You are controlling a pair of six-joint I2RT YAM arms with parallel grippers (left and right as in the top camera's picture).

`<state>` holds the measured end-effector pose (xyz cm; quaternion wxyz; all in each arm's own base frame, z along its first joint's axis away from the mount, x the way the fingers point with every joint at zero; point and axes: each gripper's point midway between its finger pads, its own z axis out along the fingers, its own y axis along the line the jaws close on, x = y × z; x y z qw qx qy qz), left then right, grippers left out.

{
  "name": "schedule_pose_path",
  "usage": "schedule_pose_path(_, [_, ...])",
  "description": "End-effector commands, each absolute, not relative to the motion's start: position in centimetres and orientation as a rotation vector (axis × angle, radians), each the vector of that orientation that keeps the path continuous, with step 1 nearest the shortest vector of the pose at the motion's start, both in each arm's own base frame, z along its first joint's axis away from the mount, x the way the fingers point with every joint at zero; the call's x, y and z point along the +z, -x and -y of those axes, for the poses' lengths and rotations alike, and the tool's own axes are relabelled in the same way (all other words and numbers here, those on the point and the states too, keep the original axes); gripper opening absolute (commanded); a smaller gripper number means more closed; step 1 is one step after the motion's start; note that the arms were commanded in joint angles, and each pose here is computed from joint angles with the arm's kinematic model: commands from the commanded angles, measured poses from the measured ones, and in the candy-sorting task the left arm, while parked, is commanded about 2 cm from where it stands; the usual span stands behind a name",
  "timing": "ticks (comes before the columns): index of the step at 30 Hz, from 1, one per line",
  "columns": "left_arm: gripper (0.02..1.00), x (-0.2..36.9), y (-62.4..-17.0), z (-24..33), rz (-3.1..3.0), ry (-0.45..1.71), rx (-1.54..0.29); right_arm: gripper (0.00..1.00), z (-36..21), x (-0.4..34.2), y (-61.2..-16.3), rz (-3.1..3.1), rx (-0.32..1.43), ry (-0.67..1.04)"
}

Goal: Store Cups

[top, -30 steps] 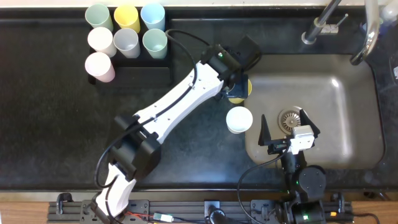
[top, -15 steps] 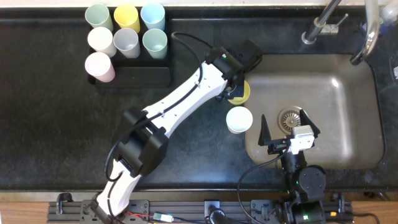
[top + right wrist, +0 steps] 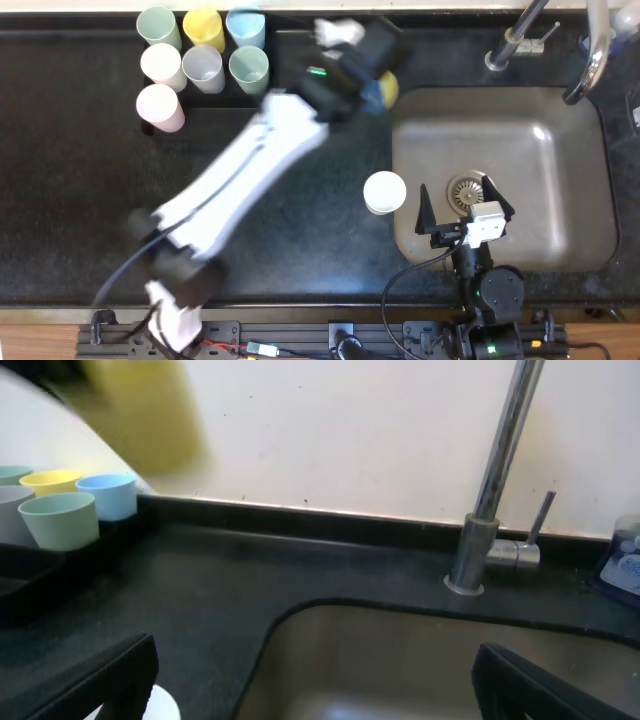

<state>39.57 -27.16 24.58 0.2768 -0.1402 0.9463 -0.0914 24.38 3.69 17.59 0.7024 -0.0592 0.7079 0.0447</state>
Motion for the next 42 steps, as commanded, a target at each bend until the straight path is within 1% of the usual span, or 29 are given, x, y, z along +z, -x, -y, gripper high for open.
schedule_pose_path(1, [0.036,32.6,-38.7,14.0,-2.177,1.057,-0.249,0.996,-3.4,17.3,-24.4,-1.575,0.085,0.123])
schedule_pose_path(2, [0.038,32.3,-37.7,10.9,-2.126,1.221,-0.245,0.996,-3.4,17.3,-24.4,-1.575,0.085,0.123])
schedule_pose_path(5, [0.038,30.7,-36.1,7.5,-2.046,1.452,-0.254,0.998,-3.4,17.3,-24.4,-1.575,0.085,0.123])
schedule_pose_path(7, [0.038,28.4,-34.5,5.3,-1.999,1.608,-0.219,0.996,-3.4,17.3,-24.4,-1.575,0.085,0.123])
schedule_pose_path(11, [0.038,24.9,-33.0,3.3,-2.000,1.705,-0.100,0.998,-3.4,17.3,-24.4,-1.575,0.085,0.123])
schedule_pose_path(12, [0.038,23.4,-32.9,2.7,-2.015,1.730,-0.041,0.996,-3.4,17.3,-24.4,-1.575,0.085,0.123])
schedule_pose_path(16, [0.038,20.7,-33.5,2.0,-2.055,1.769,0.060,0.998,-3.4,17.3,-24.4,-1.575,0.085,0.123])
schedule_pose_path(24, [0.036,16.2,-34.9,2.1,-2.136,1.882,0.104,0.996,-3.4,17.3,-24.4,-1.575,0.085,0.123])
schedule_pose_path(28, [0.036,15.0,-35.6,2.4,-2.150,1.886,0.115,0.998,-3.4,17.3,-24.4,-1.575,0.085,0.123])
schedule_pose_path(37, [0.036,13.6,-37.1,2.1,-2.129,1.903,0.102,0.998,-3.4,17.3,-24.4,-1.575,0.085,0.123])
schedule_pose_path(39, [0.036,12.6,-37.5,2.0,-2.144,1.923,0.096,0.996,-3.4,17.3,-24.4,-1.575,0.085,0.123])
schedule_pose_path(42, [0.036,12.1,-38.3,2.2,-2.178,1.894,0.063,0.998,-3.4,17.3,-24.4,-1.575,0.085,0.123])
